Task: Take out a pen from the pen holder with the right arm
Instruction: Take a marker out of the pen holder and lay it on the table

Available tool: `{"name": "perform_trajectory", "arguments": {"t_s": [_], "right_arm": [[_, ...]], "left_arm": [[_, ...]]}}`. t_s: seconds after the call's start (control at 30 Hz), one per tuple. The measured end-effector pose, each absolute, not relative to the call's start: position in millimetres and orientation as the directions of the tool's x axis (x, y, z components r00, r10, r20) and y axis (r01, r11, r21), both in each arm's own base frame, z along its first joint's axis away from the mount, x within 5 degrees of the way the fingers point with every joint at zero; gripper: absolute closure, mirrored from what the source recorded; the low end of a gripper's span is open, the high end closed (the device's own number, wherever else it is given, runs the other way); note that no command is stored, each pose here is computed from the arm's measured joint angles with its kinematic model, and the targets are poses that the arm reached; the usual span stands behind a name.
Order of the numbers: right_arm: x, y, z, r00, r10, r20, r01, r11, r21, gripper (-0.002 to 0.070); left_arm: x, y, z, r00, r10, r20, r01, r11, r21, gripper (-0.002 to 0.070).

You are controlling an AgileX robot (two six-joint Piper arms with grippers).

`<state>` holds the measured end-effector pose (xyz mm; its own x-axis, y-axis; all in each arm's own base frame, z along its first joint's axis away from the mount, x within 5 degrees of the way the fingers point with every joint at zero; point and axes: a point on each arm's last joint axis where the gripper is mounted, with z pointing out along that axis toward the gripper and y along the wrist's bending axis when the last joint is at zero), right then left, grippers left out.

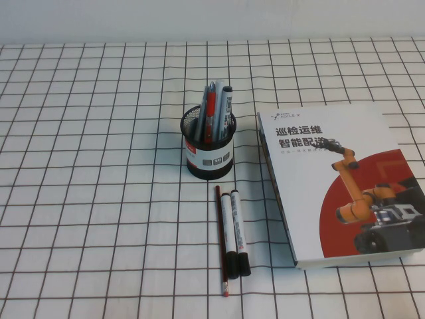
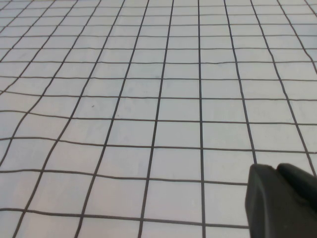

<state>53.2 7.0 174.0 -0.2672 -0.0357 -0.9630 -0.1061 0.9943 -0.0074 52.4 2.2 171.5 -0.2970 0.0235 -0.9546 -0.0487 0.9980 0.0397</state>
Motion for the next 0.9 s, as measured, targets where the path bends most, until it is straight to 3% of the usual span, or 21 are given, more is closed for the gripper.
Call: {"name": "perform_trajectory", "arguments": {"t_s": [0.3, 0.43, 0.53, 0.67, 0.9], "right_arm": [[53, 10, 175, -0.271, 0.047, -0.961, -0.112, 0.990, 0.080, 0.0692], [54, 13, 180, -0.237, 0.208, -0.949, -0.115, 0.964, 0.240, 0.0692], [55, 15, 188, -0.183, 0.425, -0.886, -0.115, 0.886, 0.449, 0.0692], [56, 12, 198, -0.112, 0.671, -0.733, -0.108, 0.725, 0.680, 0.0692], [56, 9, 202, -0.070, 0.776, -0.626, -0.101, 0.619, 0.779, 0.0692]], "left_arm": [[52, 2, 172, -0.297, 0.024, -0.955, -0.049, 0.998, 0.040, 0.0678], [52, 2, 172, -0.297, 0.024, -0.955, -0.049, 0.998, 0.040, 0.0678], [52, 2, 172, -0.297, 0.024, -0.955, -0.049, 0.998, 0.040, 0.0678], [52, 2, 172, -0.297, 0.024, -0.955, -0.049, 0.998, 0.040, 0.0678], [52, 2, 172, -0.297, 0.024, -0.955, -0.049, 0.998, 0.040, 0.0678]]}}
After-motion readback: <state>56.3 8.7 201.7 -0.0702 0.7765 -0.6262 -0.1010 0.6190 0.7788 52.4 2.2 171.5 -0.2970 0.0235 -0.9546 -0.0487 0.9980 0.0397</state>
